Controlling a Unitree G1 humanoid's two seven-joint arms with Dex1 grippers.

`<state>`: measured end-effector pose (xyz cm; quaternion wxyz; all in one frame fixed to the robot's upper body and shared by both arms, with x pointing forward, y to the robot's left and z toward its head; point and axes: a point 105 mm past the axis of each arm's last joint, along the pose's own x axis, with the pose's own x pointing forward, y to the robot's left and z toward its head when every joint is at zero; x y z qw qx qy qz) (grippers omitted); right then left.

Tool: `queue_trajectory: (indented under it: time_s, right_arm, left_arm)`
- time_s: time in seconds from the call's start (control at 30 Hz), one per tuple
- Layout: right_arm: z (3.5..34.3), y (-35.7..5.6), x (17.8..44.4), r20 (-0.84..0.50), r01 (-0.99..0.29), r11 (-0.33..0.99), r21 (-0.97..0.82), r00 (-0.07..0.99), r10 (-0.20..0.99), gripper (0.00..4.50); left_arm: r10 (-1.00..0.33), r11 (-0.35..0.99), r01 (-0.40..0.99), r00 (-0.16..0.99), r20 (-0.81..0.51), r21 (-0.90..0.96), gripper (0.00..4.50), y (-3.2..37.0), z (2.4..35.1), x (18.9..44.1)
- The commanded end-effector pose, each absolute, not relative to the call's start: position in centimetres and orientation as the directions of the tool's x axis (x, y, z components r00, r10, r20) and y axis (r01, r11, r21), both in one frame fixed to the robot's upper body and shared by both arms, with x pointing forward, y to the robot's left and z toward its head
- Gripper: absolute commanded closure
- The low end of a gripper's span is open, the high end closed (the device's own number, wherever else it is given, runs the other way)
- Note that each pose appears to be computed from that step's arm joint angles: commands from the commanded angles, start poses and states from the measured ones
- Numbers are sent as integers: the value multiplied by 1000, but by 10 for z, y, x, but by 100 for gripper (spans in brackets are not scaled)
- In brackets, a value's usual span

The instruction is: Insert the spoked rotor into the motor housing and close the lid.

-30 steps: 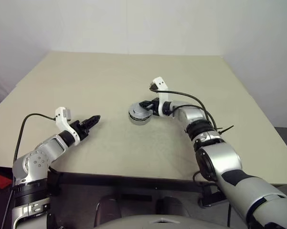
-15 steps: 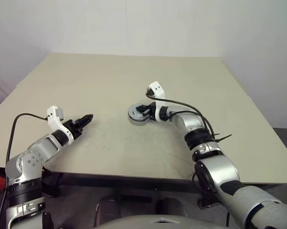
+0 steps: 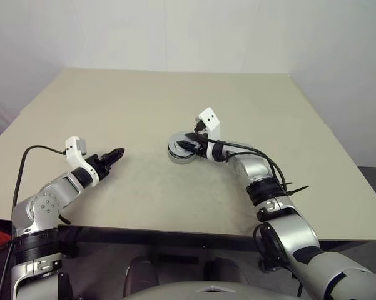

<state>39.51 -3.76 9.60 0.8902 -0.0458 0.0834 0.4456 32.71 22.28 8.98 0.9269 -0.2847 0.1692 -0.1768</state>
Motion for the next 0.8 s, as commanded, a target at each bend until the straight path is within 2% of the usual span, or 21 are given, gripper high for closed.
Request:
queue_trajectory:
  time_s: [0.03, 0.1, 0.13, 0.43, 0.8]
  right_arm:
    - [116, -36, 402, -116, -793, 605, -72, 609, 785, 79]
    - [113, -37, 402, -126, -788, 610, -81, 615, 778, 10]
    - [109, -37, 403, -139, -786, 613, -82, 618, 774, 4]
    - [85, -34, 400, -202, -785, 610, -109, 618, 760, 4]
    - [83, -35, 403, -189, -776, 611, -157, 631, 753, 4]
  left_arm:
    - [-447, 783, 294, 879, -167, -548, 186, 220, 108, 331]
    - [-451, 783, 298, 876, -169, -545, 186, 220, 108, 331]
    - [-452, 784, 298, 875, -171, -544, 186, 220, 108, 331]
    - [-447, 793, 293, 876, -183, -534, 186, 224, 108, 331]
    - [-418, 802, 265, 889, -187, -536, 186, 233, 107, 329]
